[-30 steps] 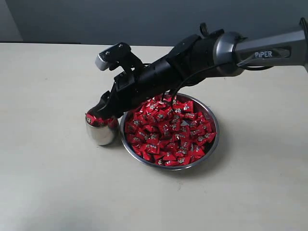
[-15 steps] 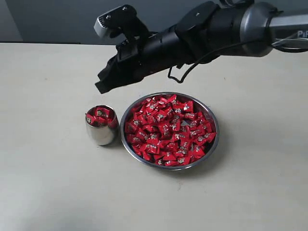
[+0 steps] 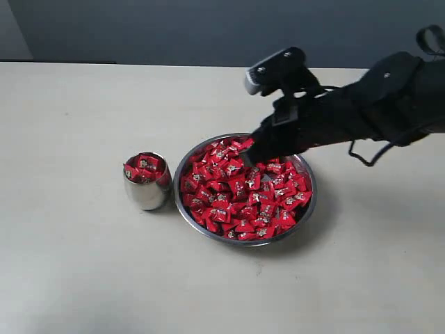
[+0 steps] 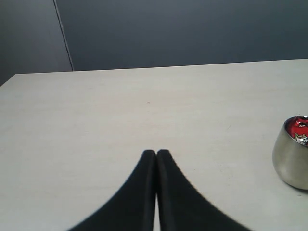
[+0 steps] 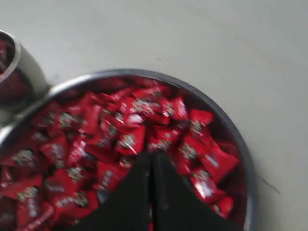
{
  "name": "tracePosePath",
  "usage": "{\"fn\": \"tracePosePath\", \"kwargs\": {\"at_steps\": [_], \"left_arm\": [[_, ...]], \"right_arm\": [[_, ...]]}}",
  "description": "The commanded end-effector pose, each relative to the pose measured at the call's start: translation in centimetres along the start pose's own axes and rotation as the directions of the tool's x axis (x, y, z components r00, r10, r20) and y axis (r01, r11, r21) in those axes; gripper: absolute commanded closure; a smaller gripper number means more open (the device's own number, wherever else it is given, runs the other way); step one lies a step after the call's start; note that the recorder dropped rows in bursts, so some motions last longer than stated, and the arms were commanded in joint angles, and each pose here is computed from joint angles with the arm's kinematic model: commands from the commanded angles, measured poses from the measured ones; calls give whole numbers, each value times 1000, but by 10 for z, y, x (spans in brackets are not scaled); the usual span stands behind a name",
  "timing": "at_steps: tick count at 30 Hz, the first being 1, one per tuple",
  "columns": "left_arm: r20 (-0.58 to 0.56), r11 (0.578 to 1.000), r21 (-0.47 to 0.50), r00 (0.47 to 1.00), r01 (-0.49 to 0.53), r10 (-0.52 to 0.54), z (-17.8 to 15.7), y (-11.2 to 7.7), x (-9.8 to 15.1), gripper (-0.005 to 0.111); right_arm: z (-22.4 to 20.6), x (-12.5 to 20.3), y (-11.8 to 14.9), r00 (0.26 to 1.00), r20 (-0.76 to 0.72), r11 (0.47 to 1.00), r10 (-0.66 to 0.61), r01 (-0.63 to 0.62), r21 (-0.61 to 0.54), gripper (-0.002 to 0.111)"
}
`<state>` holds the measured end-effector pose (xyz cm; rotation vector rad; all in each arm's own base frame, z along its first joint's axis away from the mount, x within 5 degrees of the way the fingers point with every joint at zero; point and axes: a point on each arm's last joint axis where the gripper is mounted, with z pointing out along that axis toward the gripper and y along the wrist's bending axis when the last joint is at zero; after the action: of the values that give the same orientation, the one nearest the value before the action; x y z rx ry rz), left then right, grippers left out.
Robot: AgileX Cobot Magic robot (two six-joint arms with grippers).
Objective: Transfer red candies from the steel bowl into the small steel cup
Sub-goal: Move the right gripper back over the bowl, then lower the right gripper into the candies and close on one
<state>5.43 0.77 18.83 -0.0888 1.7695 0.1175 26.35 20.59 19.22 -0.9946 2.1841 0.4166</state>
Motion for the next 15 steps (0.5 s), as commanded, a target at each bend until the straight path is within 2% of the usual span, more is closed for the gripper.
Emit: {"fn": "tracePosePath", "kwargs": {"at_steps": [1,10,15], "left_arm": [[3,1000,0,1000,4,-4,0,0,1,106],[3,1000,0,1000,4,-4,0,0,1,106],[3,1000,0,1000,4,-4,0,0,1,106]], "right_arm": [[-19,30,-26,997,-24,992,73,-70,107,109],[-14,49,-28,992,-90,993,83,-75,96,109],[-1,58,-28,989,-142,997,41,-32,71,109]]}}
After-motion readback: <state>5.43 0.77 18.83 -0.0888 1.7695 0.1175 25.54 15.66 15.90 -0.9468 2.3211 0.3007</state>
